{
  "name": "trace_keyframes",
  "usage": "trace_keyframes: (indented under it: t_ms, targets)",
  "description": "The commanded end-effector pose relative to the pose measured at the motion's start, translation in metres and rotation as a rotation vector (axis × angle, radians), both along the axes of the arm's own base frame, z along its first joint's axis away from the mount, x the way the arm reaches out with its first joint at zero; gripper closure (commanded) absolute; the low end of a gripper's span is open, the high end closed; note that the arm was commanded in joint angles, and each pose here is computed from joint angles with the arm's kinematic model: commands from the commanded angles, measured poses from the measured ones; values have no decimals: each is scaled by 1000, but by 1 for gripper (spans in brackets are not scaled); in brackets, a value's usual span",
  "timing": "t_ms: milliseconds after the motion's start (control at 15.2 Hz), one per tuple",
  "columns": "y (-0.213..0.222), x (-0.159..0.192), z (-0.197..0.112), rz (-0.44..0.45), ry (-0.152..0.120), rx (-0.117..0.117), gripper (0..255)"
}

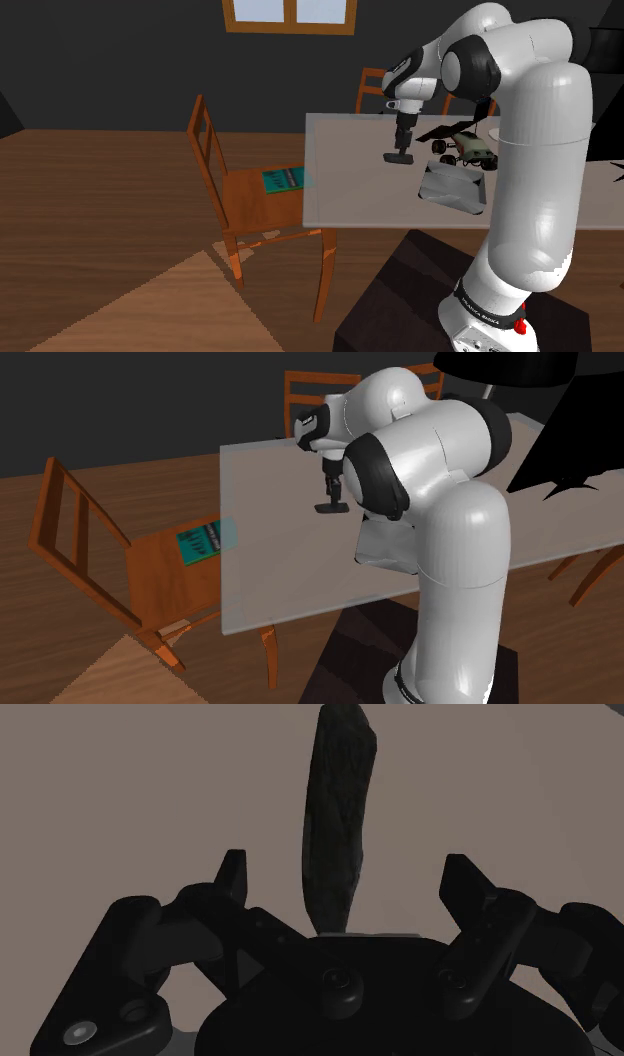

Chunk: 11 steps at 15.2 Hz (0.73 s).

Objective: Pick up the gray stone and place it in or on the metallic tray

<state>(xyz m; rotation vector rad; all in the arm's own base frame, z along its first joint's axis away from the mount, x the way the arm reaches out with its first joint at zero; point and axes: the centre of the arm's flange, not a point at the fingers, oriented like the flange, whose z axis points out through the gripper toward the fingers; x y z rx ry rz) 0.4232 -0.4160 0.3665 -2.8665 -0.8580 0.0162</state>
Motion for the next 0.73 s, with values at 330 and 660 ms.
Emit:
trace_keyframes:
  t_ms: [330, 660]
  targets:
    - [3, 0, -35, 4, -1, 1, 0]
    - [3, 0, -35, 4, -1, 1, 0]
